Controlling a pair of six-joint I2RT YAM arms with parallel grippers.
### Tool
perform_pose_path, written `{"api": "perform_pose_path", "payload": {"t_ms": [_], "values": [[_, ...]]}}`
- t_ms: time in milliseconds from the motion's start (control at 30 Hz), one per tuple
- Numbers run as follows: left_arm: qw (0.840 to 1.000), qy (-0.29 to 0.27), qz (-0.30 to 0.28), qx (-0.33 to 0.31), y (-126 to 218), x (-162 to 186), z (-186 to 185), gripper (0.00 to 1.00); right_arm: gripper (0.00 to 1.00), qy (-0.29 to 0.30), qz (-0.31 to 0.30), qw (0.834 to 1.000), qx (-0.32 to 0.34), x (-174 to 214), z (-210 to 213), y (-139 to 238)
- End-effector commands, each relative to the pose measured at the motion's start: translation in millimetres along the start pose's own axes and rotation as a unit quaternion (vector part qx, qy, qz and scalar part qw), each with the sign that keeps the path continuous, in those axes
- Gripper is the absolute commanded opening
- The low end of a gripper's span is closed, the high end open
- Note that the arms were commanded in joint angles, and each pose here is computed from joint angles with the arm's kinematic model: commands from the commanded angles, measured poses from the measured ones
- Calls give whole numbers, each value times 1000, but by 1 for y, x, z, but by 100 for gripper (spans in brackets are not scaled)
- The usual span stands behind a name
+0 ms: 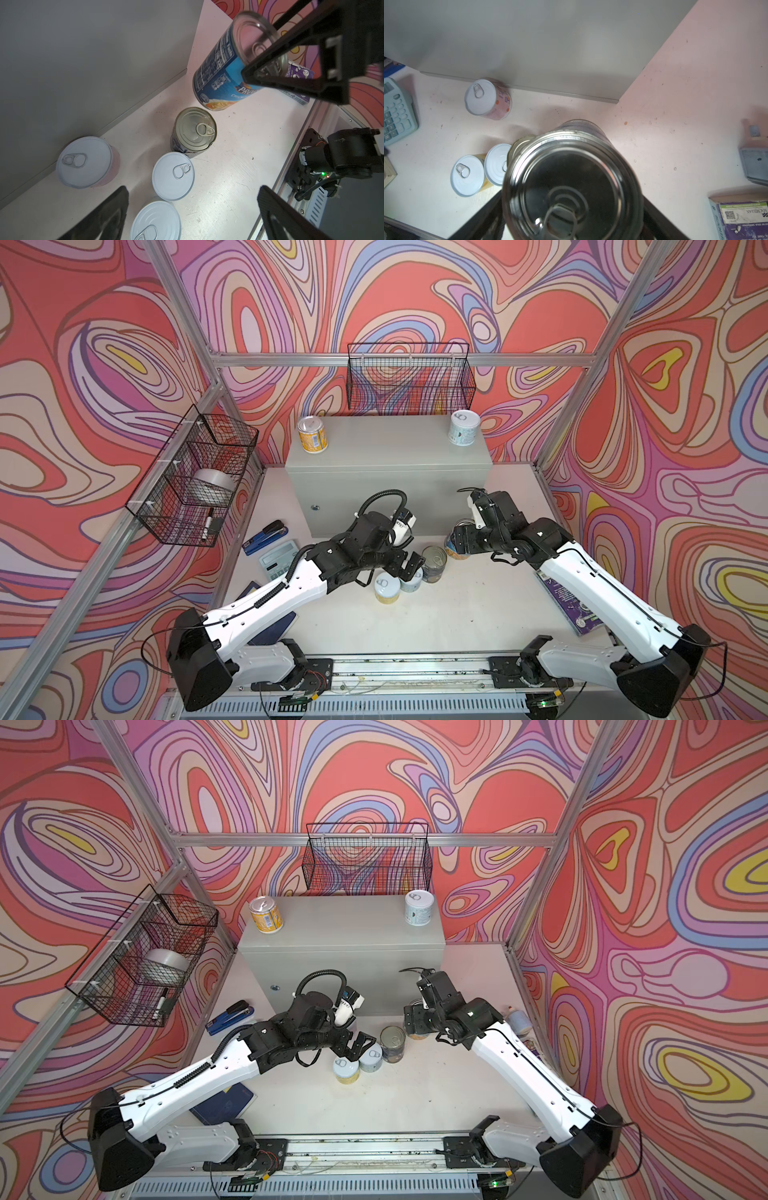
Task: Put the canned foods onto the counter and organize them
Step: 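Close the right gripper on the blue-labelled can and lift it while left reaches in, then bring the blue can to the left gripper and close the left gripper on it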
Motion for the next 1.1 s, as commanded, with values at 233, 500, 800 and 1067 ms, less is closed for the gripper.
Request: {"api": "perform_pose_path", "payload": {"t_ms": [233, 500, 800, 1067], "values": [[994, -47, -66, 77, -31, -15, -19, 100, 57, 0, -86, 996, -39, -51, 11, 36], [986, -83, -106, 94, -57, -28, -23, 100, 57, -11, -96, 994, -57, -57, 15, 49], [973, -117, -150, 132, -83, -38, -30, 100, 56, -18, -104, 992, -68, -61, 16, 64], [958, -138, -205, 147, -85, -42, -33, 100, 56, -21, -113, 990, -86, -67, 15, 81]]}}
Point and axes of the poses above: each gripper's point midway between its finger pads, its own y axis back along the fingers, its own z axis along the line the jaws close on, x = y × z, the point moved 5 cm from there along y, back along the fingers, and after that the axes turned 7 degrees about y, right-handed, at the moved point
